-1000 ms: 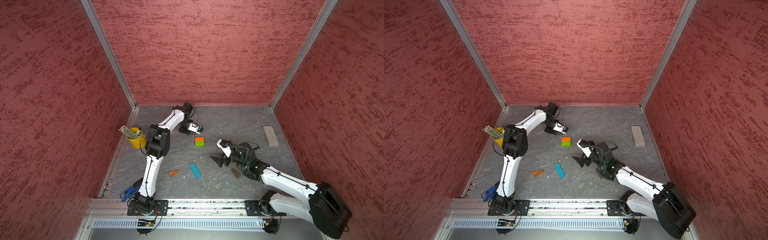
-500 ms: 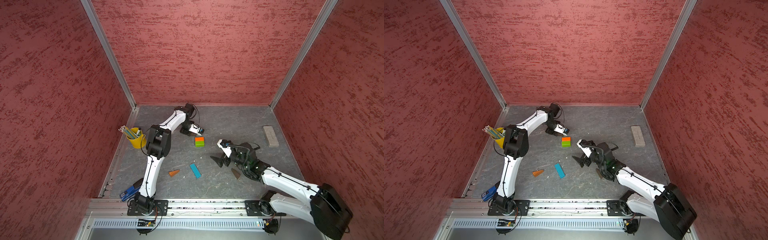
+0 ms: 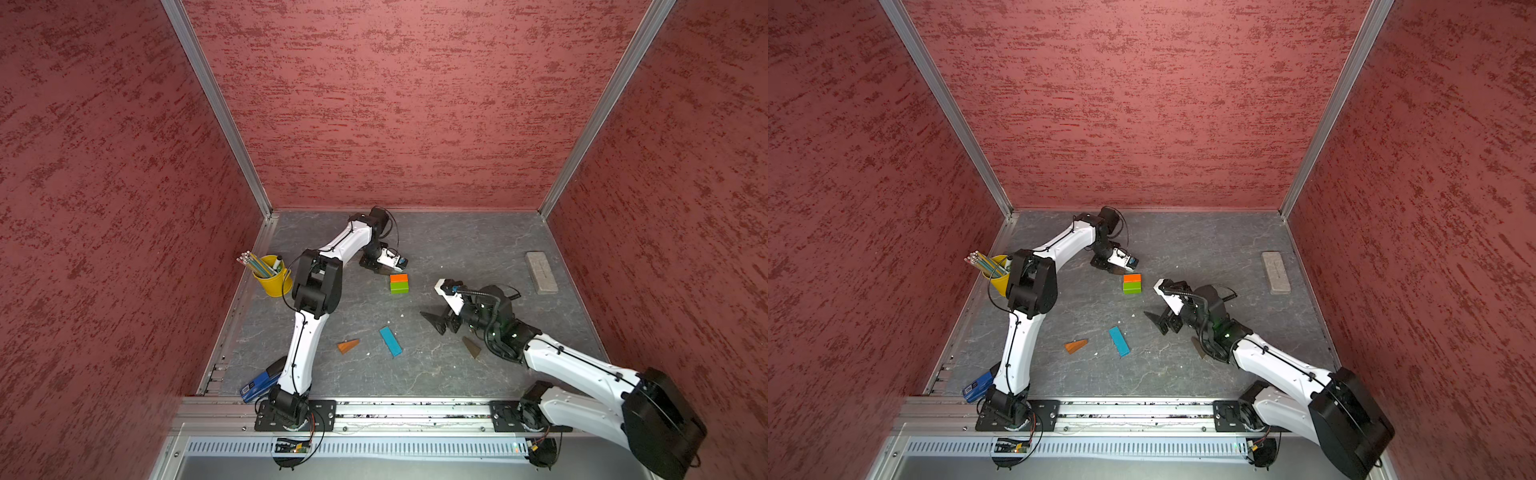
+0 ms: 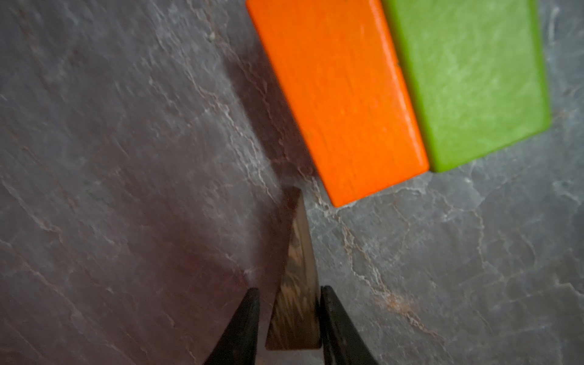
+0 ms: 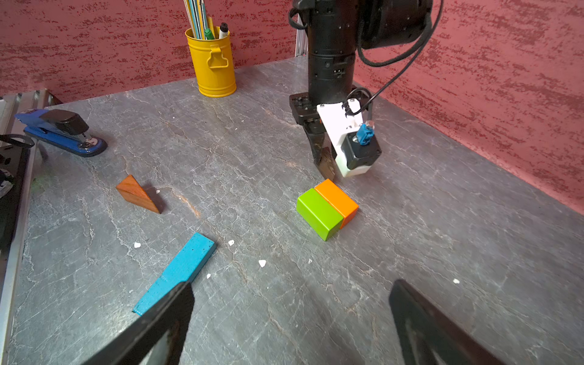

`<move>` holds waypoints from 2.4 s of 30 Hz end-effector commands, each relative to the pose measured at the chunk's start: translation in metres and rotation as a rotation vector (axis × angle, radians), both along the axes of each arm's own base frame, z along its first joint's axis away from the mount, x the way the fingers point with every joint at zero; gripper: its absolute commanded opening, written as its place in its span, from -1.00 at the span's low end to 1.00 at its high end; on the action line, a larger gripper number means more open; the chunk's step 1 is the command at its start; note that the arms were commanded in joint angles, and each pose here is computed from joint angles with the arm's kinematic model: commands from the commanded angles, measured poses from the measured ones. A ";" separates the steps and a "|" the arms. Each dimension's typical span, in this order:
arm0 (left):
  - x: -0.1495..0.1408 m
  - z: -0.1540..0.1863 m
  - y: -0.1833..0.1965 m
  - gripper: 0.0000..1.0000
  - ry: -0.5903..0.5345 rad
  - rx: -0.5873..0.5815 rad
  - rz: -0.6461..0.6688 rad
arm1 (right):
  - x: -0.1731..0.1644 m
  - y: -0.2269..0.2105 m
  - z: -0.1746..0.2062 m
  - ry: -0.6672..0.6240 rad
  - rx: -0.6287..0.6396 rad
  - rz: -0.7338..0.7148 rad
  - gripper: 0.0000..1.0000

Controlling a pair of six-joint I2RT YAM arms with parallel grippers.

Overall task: Assemble a small pinwheel with building blocks
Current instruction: Assemble the building block at the center of the board.

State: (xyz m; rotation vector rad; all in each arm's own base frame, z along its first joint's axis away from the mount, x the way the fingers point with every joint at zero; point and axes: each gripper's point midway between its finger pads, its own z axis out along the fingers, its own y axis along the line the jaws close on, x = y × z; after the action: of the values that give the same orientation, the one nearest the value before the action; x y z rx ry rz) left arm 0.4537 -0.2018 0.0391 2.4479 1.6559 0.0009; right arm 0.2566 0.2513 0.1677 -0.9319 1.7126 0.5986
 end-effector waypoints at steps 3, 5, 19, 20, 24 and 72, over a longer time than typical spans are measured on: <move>-0.002 -0.004 -0.004 -0.28 0.033 -0.054 0.073 | -0.003 0.000 0.002 0.007 0.016 0.008 0.97; -0.004 0.004 -0.006 -0.25 0.046 -0.102 0.117 | -0.003 0.000 0.001 0.008 0.014 0.011 0.97; 0.010 0.051 0.022 -0.11 -0.142 -0.419 0.528 | -0.003 0.002 -0.003 0.012 0.014 0.024 0.97; 0.013 0.053 0.026 -0.10 -0.161 -0.431 0.566 | -0.003 0.003 -0.003 0.011 0.014 0.023 0.97; 0.002 0.061 0.033 -0.09 -0.132 -0.456 0.708 | -0.004 0.002 -0.001 0.009 0.020 0.023 0.97; -0.007 -0.007 0.020 -0.31 -0.025 -0.300 1.234 | -0.003 -0.002 -0.004 0.030 0.023 -0.004 0.97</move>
State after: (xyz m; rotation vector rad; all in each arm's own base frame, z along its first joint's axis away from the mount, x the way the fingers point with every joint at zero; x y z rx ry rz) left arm 0.4399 -0.1796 0.0337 0.8908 2.6040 -0.0336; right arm 0.2519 0.2522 0.1629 -0.9284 1.7249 0.6344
